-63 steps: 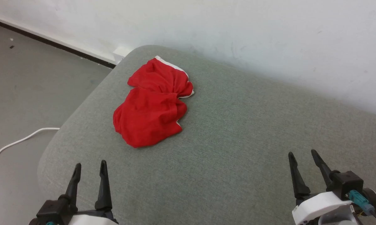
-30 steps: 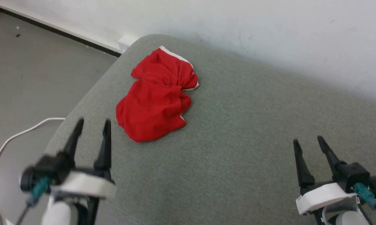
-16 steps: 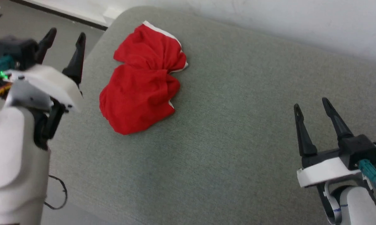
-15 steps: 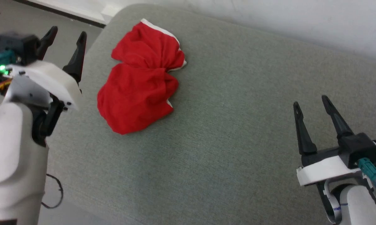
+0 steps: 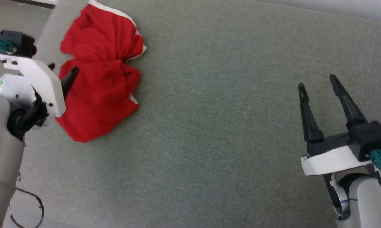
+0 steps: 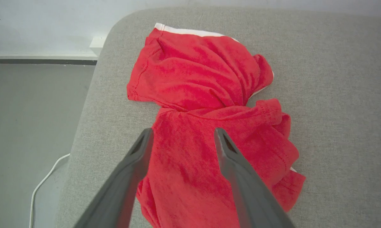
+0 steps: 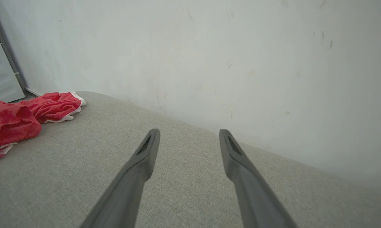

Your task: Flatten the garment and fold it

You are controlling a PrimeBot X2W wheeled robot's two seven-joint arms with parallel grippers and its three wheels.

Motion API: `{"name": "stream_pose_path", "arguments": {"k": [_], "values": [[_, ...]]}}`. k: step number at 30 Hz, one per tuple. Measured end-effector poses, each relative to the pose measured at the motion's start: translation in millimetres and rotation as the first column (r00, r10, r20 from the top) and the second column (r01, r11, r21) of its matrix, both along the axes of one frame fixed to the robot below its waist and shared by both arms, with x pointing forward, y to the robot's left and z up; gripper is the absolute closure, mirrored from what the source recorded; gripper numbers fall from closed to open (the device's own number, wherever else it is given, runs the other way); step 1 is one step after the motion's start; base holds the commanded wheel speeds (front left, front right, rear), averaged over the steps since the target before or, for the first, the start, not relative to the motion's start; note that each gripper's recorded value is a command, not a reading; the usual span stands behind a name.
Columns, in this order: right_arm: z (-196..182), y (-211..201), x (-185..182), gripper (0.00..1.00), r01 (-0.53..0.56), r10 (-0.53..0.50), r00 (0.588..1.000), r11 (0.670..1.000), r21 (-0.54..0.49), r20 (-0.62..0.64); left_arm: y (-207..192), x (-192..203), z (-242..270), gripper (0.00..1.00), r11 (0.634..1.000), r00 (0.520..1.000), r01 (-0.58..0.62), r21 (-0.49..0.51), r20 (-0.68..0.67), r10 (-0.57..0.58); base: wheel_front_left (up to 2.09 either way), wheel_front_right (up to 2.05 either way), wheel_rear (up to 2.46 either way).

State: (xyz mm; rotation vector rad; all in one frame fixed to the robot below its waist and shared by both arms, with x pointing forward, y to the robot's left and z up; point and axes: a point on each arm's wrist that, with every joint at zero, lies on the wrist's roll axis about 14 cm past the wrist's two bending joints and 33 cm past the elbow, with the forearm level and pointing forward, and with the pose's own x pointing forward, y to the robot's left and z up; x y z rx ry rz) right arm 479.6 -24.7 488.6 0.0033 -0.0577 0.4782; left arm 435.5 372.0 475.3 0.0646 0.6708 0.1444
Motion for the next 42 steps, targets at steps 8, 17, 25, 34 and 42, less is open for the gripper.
{"name": "stream_pose_path", "arguments": {"k": [8, 17, 25, 34, 42], "values": [[-14, -24, 11, 0.0, 0.064, -0.065, 0.998, 0.998, -0.026, -0.019, -4, -1, -64, 0.0, 0.979, 0.977, -0.097, -0.177, -0.206, 0.06, 0.0, 0.0, 0.0], [-35, -41, 14, 0.0, 0.102, -0.105, 0.992, 0.994, -0.048, -0.066, -18, 17, -93, 1.0, 0.965, 0.967, -0.11, -0.238, -0.249, 0.049, 0.0, 0.0, 0.0], [-22, -40, 12, 0.0, 0.104, -0.105, 0.994, 0.995, -0.009, -0.037, -16, 21, -74, 1.0, 0.965, 0.982, -0.097, -0.243, -0.182, 0.053, 0.0, 0.0, 0.0], [6, -51, -1, 0.0, 0.129, -0.131, 0.991, 0.99, 0.057, 0.016, -5, 25, -9, 1.0, 0.976, 0.999, -0.048, -0.213, -0.02, 0.045, 0.0, 0.0, 0.0], [27, -78, -21, 0.0, 0.199, -0.203, 0.978, 0.976, 0.093, 0.044, -32, 47, 88, 1.0, 0.978, 0.973, 0.093, -0.186, 0.226, -0.05, 0.0, 0.0, 0.0]]}}
